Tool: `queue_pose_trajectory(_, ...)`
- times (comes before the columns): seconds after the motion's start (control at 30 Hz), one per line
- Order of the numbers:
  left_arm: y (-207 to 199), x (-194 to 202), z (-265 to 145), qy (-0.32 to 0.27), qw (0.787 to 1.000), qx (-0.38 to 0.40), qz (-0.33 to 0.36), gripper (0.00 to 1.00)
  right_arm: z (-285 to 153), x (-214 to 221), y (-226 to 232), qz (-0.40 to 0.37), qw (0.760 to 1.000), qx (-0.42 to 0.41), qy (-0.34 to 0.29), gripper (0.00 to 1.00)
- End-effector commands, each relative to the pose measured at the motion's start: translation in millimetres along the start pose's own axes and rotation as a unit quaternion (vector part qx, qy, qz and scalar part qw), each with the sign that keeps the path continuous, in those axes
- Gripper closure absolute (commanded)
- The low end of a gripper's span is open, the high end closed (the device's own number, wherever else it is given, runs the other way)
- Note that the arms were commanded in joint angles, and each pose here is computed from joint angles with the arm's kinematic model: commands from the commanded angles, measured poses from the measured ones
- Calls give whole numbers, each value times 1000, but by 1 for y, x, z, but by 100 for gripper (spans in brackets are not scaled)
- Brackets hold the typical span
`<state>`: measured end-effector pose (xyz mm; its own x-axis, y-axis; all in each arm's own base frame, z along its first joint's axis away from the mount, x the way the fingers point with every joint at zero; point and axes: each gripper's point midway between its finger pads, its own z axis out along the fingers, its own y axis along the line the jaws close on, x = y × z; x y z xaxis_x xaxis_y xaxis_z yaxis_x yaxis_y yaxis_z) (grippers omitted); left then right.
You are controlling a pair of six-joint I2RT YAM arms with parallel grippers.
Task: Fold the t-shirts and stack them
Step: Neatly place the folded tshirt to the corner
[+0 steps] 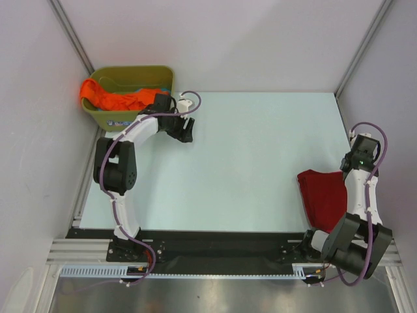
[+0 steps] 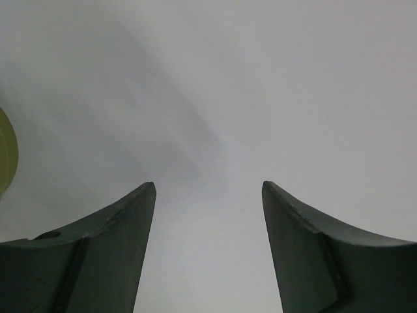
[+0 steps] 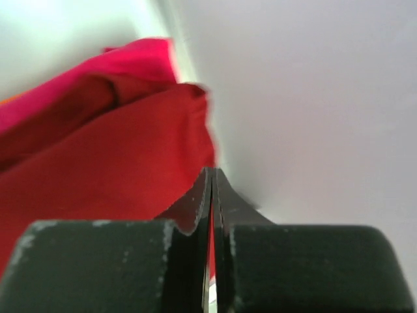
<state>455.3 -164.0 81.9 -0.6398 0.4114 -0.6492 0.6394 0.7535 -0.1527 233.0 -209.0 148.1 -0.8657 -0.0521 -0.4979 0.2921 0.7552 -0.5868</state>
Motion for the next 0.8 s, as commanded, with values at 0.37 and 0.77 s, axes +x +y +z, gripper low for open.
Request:
queue_pose_trajectory(0.37, 2, -27, -65, -29, 997, -60, 47, 27, 72, 2, 37, 77, 993, -27, 81, 100)
queue_pose_trajectory(0.77, 9, -22, -71, -18, 995, -83, 53, 27, 107, -3, 8, 30, 991, 73, 111, 100)
